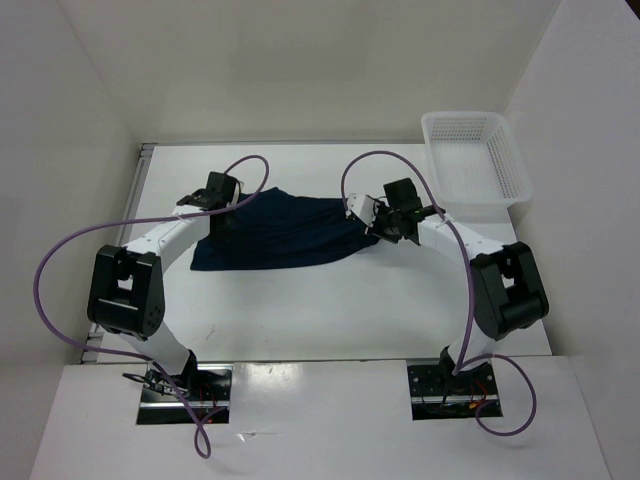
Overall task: Fold and stack the shorts
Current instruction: Fold the shorts
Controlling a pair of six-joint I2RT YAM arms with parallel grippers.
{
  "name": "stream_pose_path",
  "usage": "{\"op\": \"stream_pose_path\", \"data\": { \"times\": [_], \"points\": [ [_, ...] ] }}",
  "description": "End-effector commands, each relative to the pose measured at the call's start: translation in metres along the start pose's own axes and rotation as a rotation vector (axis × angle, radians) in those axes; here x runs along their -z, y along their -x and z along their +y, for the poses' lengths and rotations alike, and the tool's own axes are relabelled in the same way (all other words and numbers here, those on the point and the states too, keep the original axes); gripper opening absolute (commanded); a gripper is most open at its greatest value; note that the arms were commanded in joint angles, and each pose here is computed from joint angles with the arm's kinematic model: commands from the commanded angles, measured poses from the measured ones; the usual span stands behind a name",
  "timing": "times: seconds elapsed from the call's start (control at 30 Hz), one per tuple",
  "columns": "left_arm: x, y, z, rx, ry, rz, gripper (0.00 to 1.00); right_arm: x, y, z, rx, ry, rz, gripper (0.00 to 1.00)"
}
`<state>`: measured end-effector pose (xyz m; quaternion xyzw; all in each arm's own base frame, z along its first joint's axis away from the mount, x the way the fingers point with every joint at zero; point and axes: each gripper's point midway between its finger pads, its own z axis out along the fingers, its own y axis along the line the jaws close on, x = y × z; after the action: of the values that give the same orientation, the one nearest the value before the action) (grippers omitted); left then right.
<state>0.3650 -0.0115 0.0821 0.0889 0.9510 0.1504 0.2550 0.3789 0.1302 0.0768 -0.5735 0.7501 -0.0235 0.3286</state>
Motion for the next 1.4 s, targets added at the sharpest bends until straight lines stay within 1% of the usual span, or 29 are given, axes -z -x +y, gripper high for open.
{"op": "stream_pose_path", "data": {
  "times": [0.0,0.03,0.07,0.1,0.13,0.2,0.23,0.27,0.3,0.37,0.47,0.5,0.57,0.6,0.63,0.67,0.7,0.73,0.77,0.83,0.9,0.97,1.0,1.03,1.1,1.17,1.27,1.3,1.37],
  "points": [
    [0.016,0.029,0.016,0.043,0.049,-0.105,0.0,-0.011,0.011,-0.026,-0.005,-0.12,-0.036,0.28],
    [0.015,0.031,0.02,0.055,0.056,-0.111,0.0,-0.012,0.013,-0.031,-0.015,-0.136,-0.036,0.2],
    [0.013,0.035,0.026,0.074,0.065,-0.128,0.0,-0.012,0.013,-0.035,-0.015,-0.154,-0.031,0.07],
    [0.014,0.04,0.034,0.094,0.084,-0.142,0.0,-0.013,0.014,-0.038,-0.015,-0.157,-0.033,0.03],
    [0.014,0.047,0.035,0.105,0.086,-0.17,0.0,-0.01,0.02,-0.047,-0.013,-0.185,-0.044,0.0],
    [0.014,0.063,0.055,0.152,0.146,-0.217,0.0,-0.005,0.031,-0.068,-0.019,-0.254,-0.065,0.0],
    [0.021,0.085,0.072,0.201,0.178,-0.288,0.0,-0.001,0.036,-0.078,-0.019,-0.287,-0.071,0.0],
    [0.023,0.095,0.08,0.222,0.189,-0.316,0.0,0.001,0.036,-0.088,0.021,-0.313,-0.049,0.0],
    [0.026,0.106,0.091,0.247,0.213,-0.344,0.0,0.009,0.046,-0.104,0.05,-0.358,-0.06,0.0],
    [0.044,0.136,0.122,0.314,0.253,-0.435,0.0,0.016,0.049,-0.122,0.132,-0.41,-0.025,0.0],
    [0.062,0.151,0.153,0.375,0.304,-0.501,0.0,0.031,0.068,-0.147,0.199,-0.495,-0.027,0.0],
    [0.062,0.151,0.153,0.375,0.304,-0.501,0.0,0.031,0.071,-0.146,0.218,-0.497,-0.021,0.0],
    [0.066,0.136,0.155,0.373,0.301,-0.479,0.0,0.033,0.088,-0.136,0.285,-0.482,-0.038,0.0],
    [0.053,0.115,0.146,0.356,0.294,-0.429,0.0,0.032,0.092,-0.126,0.298,-0.463,-0.042,0.0],
    [0.048,0.103,0.142,0.347,0.29,-0.404,0.0,0.026,0.092,-0.114,0.31,-0.435,-0.031,0.0],
    [0.05,0.093,0.137,0.342,0.276,-0.4,0.0,0.018,0.096,-0.088,0.341,-0.384,-0.034,0.0],
    [0.045,0.076,0.131,0.328,0.269,-0.359,0.0,0.016,0.096,-0.076,0.367,-0.358,-0.032,0.0],
    [0.026,0.039,0.116,0.298,0.256,-0.274,0.0,0.009,0.094,-0.062,0.396,-0.328,-0.025,0.0],
    [0.028,0.025,0.113,0.295,0.254,-0.265,0.0,0.001,0.088,-0.036,0.431,-0.278,-0.017,0.0],
    [0.021,-0.003,0.102,0.277,0.236,-0.22,0.0,-0.007,0.075,-0.013,0.45,-0.227,0.003,0.0],
    [0.017,-0.034,0.085,0.238,0.187,-0.145,0.0,-0.011,0.066,-0.002,0.441,-0.193,0.015,0.0],
    [0.014,-0.048,0.075,0.214,0.165,-0.099,0.0,-0.015,0.054,0.009,0.443,-0.164,0.036,0.0],
    [0.01,-0.065,0.067,0.196,0.143,-0.048,0.0,-0.016,0.047,0.01,0.46,-0.161,0.058,0.0],
    [0.007,-0.074,0.064,0.189,0.139,-0.028,0.0,-0.018,0.038,0.016,0.473,-0.148,0.081,0.0],
    [0.003,-0.091,0.056,0.167,0.128,0.014,0.0,-0.019,0.033,0.021,0.475,-0.136,0.09,0.0],
    [0.004,-0.112,0.045,0.142,0.079,0.086,0.0,-0.021,0.028,0.024,0.487,-0.125,0.098,0.0],
    [0.003,-0.115,0.038,0.117,0.078,0.09,0.0,-0.02,0.023,0.024,0.486,-0.135,0.117,0.0],
    [0.007,-0.102,0.042,0.128,0.083,0.055,0.0,-0.02,0.023,0.024,0.486,-0.135,0.117,0.0],
    [0.014,-0.086,0.051,0.154,0.077,0.033,0.0,-0.012,0.027,0.005,0.448,-0.175,0.112,0.0]
  ]
}}
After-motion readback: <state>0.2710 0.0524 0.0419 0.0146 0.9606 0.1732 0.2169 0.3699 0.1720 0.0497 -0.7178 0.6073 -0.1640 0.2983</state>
